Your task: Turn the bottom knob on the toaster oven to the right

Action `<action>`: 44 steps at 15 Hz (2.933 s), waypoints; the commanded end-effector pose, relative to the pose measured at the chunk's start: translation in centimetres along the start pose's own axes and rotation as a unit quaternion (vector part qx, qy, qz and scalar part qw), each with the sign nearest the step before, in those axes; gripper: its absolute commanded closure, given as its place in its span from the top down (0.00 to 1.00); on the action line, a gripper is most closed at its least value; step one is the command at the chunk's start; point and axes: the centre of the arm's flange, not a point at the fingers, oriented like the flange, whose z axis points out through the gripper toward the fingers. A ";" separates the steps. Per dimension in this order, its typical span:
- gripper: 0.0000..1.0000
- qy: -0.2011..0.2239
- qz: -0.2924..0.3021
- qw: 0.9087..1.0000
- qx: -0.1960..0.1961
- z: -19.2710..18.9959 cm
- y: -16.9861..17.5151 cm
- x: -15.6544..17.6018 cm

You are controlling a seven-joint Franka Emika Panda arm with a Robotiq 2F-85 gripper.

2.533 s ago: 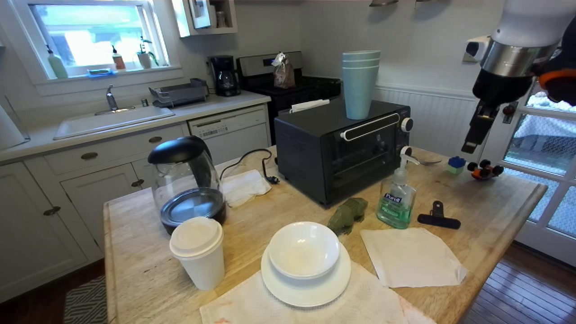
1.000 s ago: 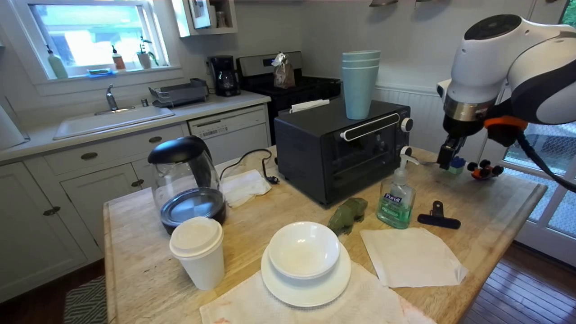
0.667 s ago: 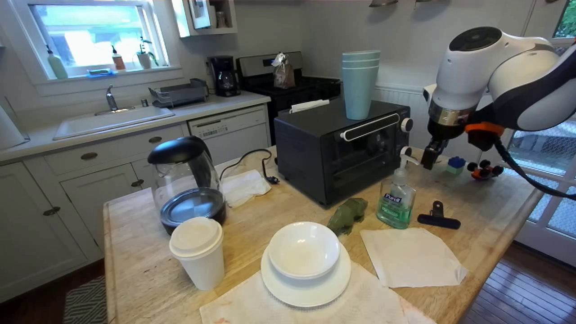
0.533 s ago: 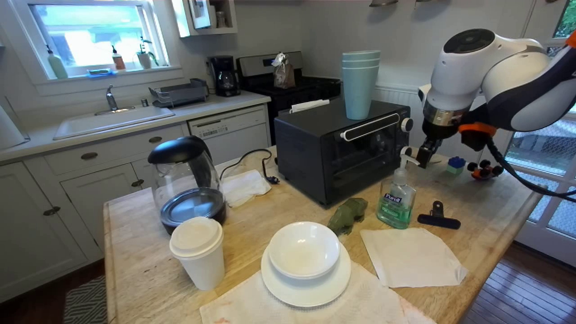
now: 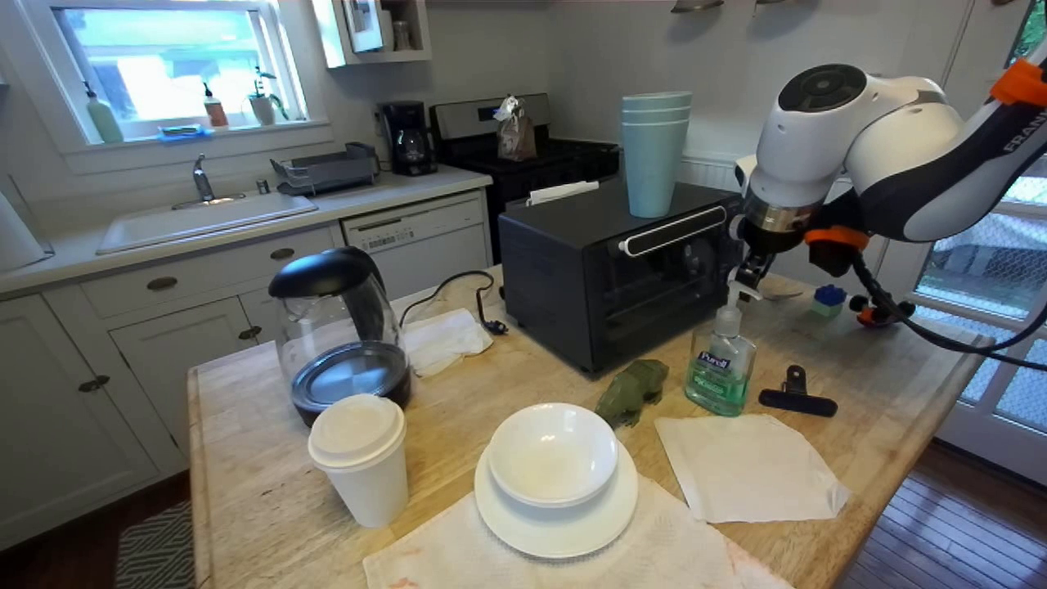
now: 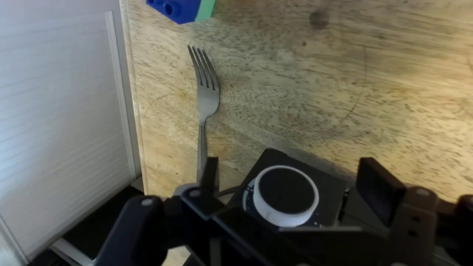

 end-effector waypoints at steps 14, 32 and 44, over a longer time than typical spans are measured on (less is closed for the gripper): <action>0.73 0.022 -0.006 1.000 -0.009 1.9 -0.5 1.6; 0.22 0.001 0.035 0.999 0.014 3.0 0.4 1.5; 0.22 -0.021 0.137 0.987 0.079 4.5 2.6 1.0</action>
